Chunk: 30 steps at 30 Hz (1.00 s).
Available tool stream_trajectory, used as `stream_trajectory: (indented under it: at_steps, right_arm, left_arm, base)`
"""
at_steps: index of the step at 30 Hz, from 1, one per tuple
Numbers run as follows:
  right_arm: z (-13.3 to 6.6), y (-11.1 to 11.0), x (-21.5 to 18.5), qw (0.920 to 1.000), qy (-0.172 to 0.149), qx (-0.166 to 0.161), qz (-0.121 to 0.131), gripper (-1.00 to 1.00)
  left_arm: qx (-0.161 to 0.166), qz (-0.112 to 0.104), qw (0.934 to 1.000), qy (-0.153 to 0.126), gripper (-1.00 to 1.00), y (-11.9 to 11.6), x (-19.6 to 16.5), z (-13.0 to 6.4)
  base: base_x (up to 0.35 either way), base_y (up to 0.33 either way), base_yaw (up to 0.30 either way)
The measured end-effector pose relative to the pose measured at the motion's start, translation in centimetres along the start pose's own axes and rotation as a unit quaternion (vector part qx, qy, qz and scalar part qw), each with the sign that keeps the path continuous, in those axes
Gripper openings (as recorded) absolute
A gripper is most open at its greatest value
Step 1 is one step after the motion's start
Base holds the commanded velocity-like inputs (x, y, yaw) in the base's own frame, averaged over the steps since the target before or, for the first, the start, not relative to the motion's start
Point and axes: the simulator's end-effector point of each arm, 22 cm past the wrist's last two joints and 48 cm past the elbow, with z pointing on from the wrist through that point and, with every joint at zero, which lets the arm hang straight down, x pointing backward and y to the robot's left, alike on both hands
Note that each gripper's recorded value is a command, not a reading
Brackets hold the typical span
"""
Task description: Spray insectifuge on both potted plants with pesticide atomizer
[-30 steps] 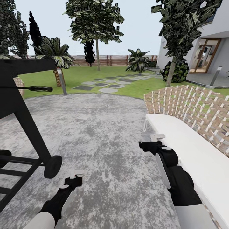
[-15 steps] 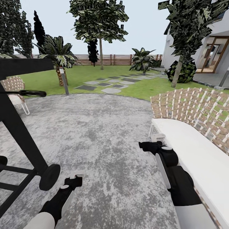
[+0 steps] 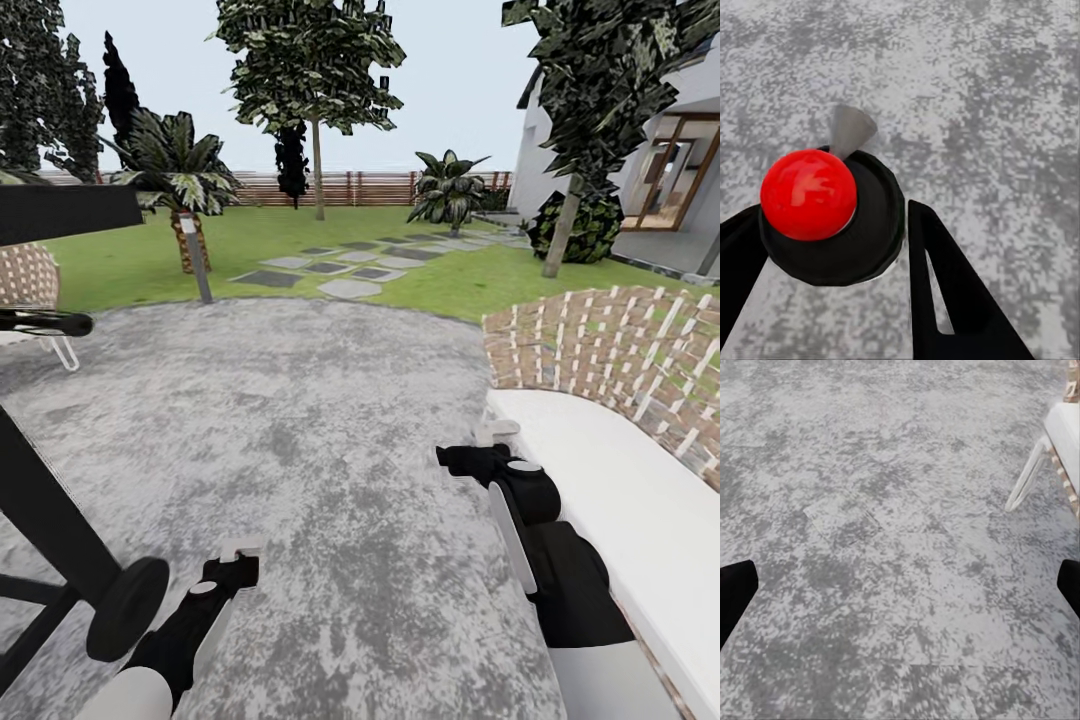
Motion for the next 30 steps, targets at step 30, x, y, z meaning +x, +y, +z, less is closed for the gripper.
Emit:
stream_trajectory:
  at_steps: [30]
  right_arm:
    - [-0.67,-0.03,-0.87,1.0000,-0.009,0.001,0.000,1.00]
  left_arm:
    - [0.001,-0.005,1.0000,-0.007,-1.00,0.03,-0.72,-0.39]
  base:
    - [0.334,-0.068,0.000]
